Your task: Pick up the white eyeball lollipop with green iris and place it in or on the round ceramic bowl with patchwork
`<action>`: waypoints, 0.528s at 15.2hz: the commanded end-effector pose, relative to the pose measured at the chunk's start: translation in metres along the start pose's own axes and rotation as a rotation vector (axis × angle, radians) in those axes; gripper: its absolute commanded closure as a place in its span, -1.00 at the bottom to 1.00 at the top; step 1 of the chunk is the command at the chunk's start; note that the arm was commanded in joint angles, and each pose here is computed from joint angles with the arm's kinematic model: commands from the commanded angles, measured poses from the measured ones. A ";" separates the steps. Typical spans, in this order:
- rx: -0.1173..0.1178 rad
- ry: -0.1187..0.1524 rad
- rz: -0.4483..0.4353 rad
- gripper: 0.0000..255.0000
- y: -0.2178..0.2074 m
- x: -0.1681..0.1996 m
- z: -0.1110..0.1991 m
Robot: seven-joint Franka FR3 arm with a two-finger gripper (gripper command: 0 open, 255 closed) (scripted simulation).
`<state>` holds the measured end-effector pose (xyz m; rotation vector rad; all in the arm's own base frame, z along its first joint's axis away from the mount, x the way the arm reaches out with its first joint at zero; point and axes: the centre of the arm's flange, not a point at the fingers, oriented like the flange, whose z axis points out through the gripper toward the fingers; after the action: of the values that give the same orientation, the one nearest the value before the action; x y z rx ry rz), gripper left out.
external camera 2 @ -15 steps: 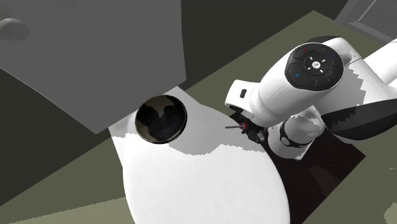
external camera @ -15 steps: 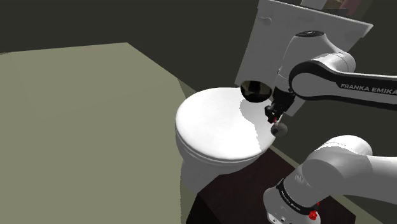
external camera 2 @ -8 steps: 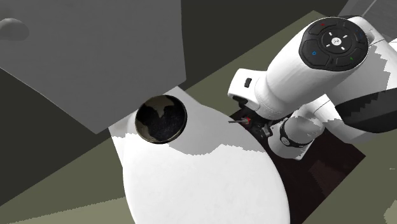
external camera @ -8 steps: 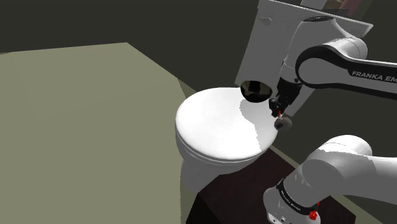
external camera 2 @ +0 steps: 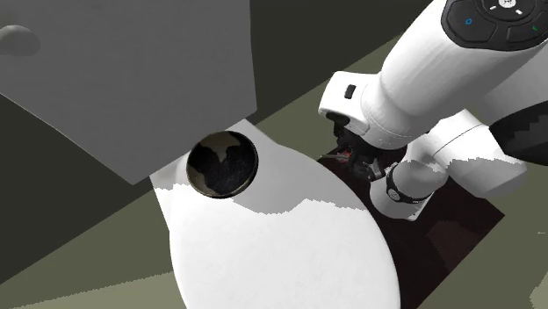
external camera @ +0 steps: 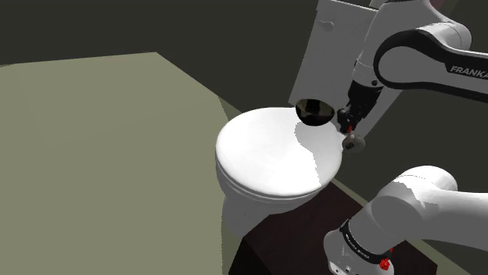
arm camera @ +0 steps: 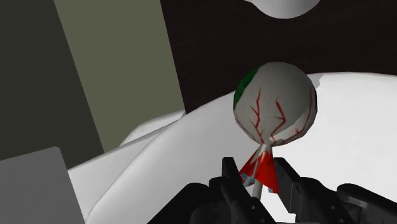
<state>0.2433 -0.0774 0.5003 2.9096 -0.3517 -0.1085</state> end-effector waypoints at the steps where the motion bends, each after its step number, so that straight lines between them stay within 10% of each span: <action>1: 0.000 0.000 0.000 1.00 0.003 -0.001 -0.011; 8: 0.000 0.000 0.000 1.00 0.010 -0.002 -0.043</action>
<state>0.2427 -0.0775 0.5402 2.9096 -0.3516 -0.1085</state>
